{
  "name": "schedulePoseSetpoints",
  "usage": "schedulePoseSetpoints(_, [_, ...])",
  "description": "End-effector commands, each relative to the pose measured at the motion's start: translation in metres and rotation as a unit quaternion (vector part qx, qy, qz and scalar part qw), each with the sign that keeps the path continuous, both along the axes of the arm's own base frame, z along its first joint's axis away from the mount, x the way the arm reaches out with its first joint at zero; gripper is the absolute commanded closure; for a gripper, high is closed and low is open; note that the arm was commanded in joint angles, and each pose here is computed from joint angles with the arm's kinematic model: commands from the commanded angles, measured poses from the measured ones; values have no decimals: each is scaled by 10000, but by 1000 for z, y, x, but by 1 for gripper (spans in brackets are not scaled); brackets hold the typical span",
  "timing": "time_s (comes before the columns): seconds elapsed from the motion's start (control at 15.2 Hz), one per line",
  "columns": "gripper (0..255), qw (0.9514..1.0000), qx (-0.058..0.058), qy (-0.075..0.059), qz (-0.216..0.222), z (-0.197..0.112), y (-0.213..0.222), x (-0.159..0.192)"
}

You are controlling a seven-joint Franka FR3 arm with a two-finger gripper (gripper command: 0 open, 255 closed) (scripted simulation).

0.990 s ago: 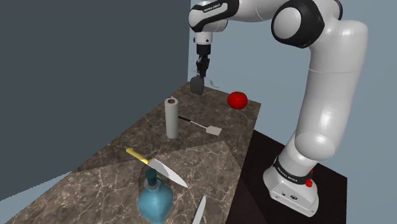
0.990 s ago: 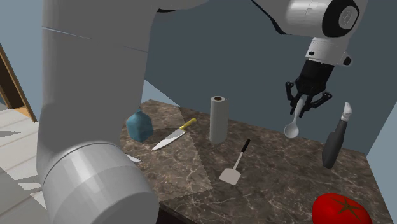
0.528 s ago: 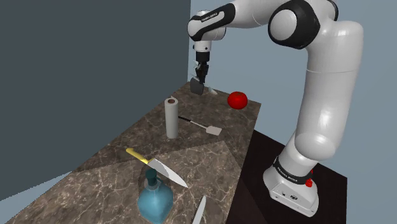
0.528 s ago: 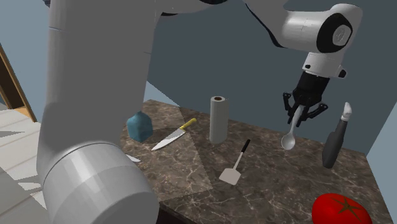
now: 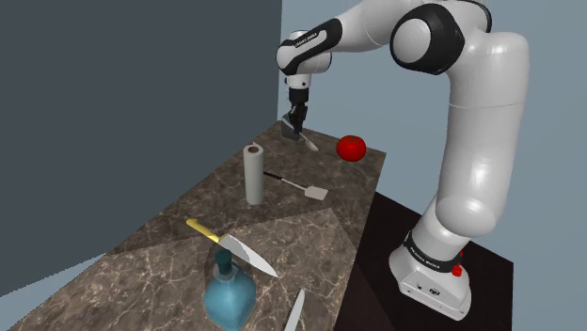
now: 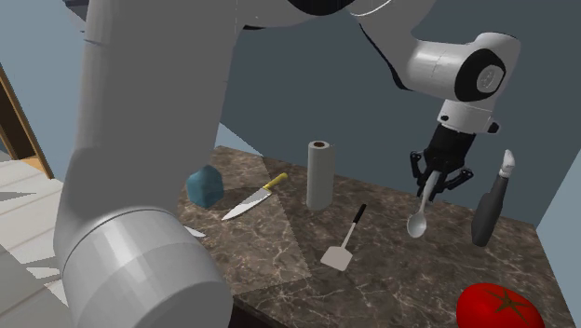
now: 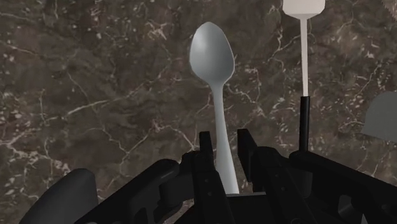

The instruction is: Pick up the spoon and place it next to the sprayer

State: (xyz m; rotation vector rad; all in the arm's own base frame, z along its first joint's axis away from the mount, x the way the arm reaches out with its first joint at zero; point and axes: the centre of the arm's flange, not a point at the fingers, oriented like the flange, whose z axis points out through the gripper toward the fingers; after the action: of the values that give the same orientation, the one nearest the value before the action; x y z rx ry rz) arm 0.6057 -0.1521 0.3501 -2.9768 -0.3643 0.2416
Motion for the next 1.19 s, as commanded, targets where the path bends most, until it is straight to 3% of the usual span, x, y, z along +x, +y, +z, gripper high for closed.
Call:
schedulePoseSetpoints(0.0, [255, 10000, -1, -2, -1, -10, -1, 1])
schedulePoseSetpoints(1.12, [255, 10000, -1, -2, -1, -100, -1, 1])
